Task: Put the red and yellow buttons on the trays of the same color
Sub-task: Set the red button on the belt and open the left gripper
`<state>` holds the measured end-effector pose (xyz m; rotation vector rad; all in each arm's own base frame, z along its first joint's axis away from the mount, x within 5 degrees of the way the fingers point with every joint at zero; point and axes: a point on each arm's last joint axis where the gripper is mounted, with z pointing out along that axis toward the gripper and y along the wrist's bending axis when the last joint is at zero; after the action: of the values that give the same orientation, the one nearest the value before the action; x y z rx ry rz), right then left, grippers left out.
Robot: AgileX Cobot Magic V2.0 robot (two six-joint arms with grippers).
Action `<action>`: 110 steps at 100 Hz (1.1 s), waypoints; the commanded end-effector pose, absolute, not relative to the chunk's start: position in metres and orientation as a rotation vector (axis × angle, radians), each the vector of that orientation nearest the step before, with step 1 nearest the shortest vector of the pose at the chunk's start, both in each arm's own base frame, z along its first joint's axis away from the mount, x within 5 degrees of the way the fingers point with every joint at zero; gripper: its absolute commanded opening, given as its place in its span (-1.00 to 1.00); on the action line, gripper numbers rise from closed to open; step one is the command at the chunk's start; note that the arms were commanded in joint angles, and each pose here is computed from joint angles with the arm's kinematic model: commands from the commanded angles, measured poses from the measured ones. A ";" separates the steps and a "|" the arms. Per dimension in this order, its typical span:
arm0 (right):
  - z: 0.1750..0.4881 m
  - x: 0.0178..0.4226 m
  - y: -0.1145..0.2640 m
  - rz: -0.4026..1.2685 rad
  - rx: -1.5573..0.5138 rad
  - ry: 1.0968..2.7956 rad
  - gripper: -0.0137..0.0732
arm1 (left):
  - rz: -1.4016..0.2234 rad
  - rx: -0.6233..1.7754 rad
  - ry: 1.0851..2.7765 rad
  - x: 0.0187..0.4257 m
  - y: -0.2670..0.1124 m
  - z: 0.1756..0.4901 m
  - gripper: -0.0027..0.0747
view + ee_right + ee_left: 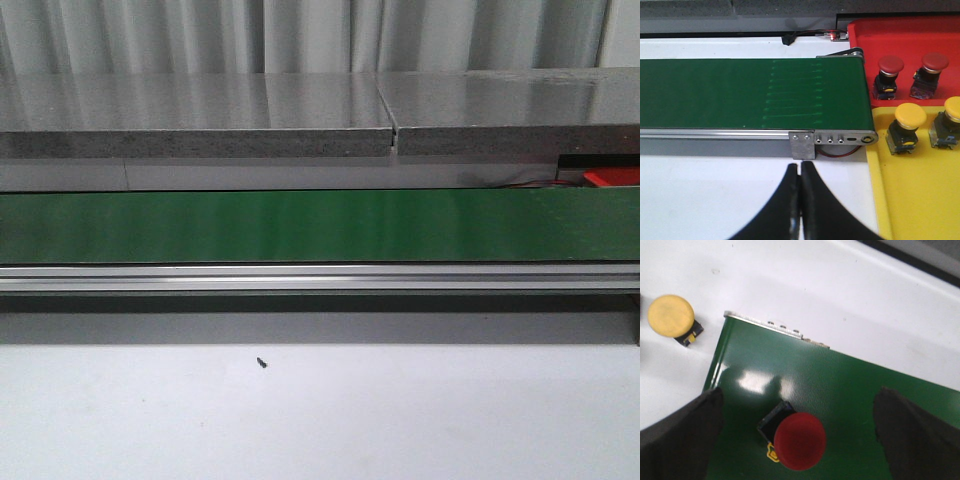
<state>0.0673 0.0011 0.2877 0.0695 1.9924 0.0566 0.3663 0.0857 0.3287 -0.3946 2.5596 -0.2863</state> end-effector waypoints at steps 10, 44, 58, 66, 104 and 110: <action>0.302 0.068 0.001 0.052 0.064 1.900 -0.84 | -0.283 -0.532 2.423 0.358 0.107 0.357 0.59; 0.302 0.068 0.001 0.052 0.064 1.900 -0.84 | -0.325 -0.811 2.470 0.375 0.141 0.312 0.59; 0.302 0.068 0.001 0.052 0.064 1.900 -0.84 | -0.343 -0.894 2.492 0.386 0.146 0.287 0.55; 0.302 0.068 0.001 0.052 0.064 1.900 -0.84 | -0.351 -0.947 2.495 0.391 0.150 0.275 0.50; 0.302 0.068 0.001 0.052 0.064 1.900 -0.84 | -0.346 -1.067 2.393 0.411 0.162 0.250 0.48; 0.302 0.068 0.001 0.052 0.064 1.900 -0.84 | -0.343 -1.067 2.372 0.414 0.164 0.253 0.48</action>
<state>0.0673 0.0011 0.2875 0.0695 1.9941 0.0566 0.4090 0.1604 0.2154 -1.0875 2.5250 -0.3358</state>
